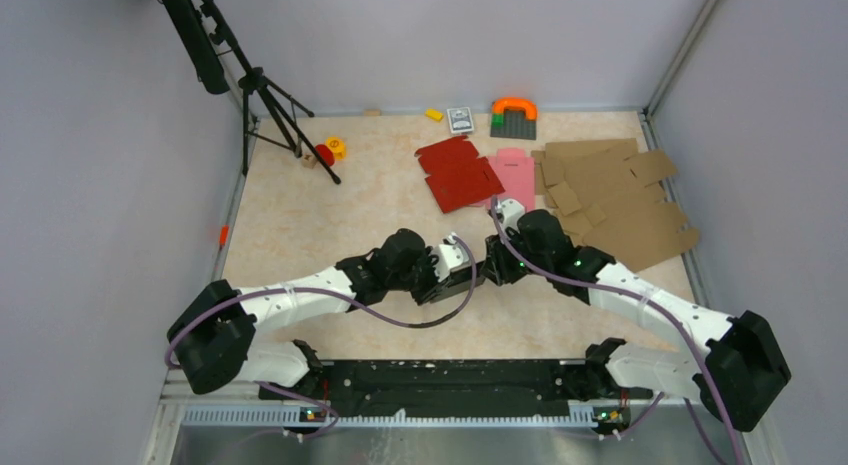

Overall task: Fold the paper box
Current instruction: Close the paper box at the center of the board.

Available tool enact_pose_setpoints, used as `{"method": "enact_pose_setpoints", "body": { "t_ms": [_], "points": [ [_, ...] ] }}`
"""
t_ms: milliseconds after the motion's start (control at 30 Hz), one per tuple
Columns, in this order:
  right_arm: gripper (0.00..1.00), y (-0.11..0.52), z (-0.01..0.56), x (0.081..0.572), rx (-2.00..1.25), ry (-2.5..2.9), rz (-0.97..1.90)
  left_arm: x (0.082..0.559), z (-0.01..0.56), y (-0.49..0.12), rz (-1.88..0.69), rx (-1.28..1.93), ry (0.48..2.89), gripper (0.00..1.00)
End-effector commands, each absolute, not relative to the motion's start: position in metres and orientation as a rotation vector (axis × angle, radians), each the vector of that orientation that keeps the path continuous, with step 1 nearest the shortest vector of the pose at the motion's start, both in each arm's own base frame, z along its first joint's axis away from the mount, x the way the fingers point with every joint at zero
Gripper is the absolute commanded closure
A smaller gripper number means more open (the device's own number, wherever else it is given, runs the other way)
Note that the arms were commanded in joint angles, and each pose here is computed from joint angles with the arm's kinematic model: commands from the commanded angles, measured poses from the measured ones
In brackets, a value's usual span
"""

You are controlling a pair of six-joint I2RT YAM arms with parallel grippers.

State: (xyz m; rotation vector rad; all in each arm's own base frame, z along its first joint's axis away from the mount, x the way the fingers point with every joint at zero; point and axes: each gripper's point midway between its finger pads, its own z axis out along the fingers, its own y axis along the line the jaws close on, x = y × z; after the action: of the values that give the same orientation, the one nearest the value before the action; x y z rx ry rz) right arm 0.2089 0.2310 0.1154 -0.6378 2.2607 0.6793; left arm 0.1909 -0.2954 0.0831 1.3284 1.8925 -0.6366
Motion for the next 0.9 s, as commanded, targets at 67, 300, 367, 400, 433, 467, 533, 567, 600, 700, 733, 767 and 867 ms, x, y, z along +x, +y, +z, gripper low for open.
{"method": "enact_pose_setpoints", "body": {
  "t_ms": [67, 300, 367, 400, 433, 467, 533, 567, 600, 700, 733, 767, 867],
  "points": [
    [0.65, 0.229, 0.138, 0.233, -0.61, 2.194, 0.563, 0.197, 0.1, -0.307, -0.671, 1.315, 1.815, 0.7],
    [0.69, 0.238, 0.131, 0.235, -0.686, 2.196, 0.575, 0.194, 0.095, -0.304, -0.665, 1.337, 1.841, 0.74],
    [0.72, 0.239, 0.13, 0.236, -0.702, 2.201, 0.566, 0.194, 0.096, -0.304, -0.664, 1.337, 1.84, 0.74],
    [0.74, 0.239, 0.128, 0.237, -0.712, 2.207, 0.557, 0.195, 0.096, -0.304, -0.664, 1.337, 1.84, 0.74],
    [0.74, 0.239, 0.127, 0.237, -0.718, 2.213, 0.551, 0.194, 0.096, -0.304, -0.664, 1.338, 1.841, 0.75],
    [0.74, 0.239, 0.127, 0.237, -0.724, 2.215, 0.551, 0.194, 0.096, -0.304, -0.665, 1.34, 1.84, 0.75],
    [0.74, 0.241, 0.127, 0.238, -0.723, 2.21, 0.559, 0.193, 0.096, -0.304, -0.671, 1.344, 1.838, 0.75],
    [0.74, 0.243, 0.128, 0.239, -0.722, 2.204, 0.566, 0.193, 0.097, -0.305, -0.674, 1.345, 1.835, 0.75],
    [0.75, 0.244, 0.129, 0.24, -0.719, 2.197, 0.573, 0.193, 0.097, -0.305, -0.675, 1.346, 1.834, 0.75],
    [0.82, 0.247, 0.13, 0.24, -0.71, 2.197, 0.587, 0.192, 0.096, -0.305, -0.677, 1.349, 1.839, 0.76],
    [0.85, 0.248, 0.13, 0.241, -0.706, 2.201, 0.589, 0.192, 0.096, -0.305, -0.677, 1.349, 1.838, 0.76],
    [0.9, 0.248, 0.13, 0.24, -0.695, 2.214, 0.589, 0.192, 0.097, -0.305, -0.677, 1.349, 1.838, 0.76],
    [1.0, 0.249, 0.135, 0.238, -0.64, 2.263, 0.609, 0.192, 0.097, -0.305, -0.675, 1.351, 1.844, 0.76]
  ]
}}
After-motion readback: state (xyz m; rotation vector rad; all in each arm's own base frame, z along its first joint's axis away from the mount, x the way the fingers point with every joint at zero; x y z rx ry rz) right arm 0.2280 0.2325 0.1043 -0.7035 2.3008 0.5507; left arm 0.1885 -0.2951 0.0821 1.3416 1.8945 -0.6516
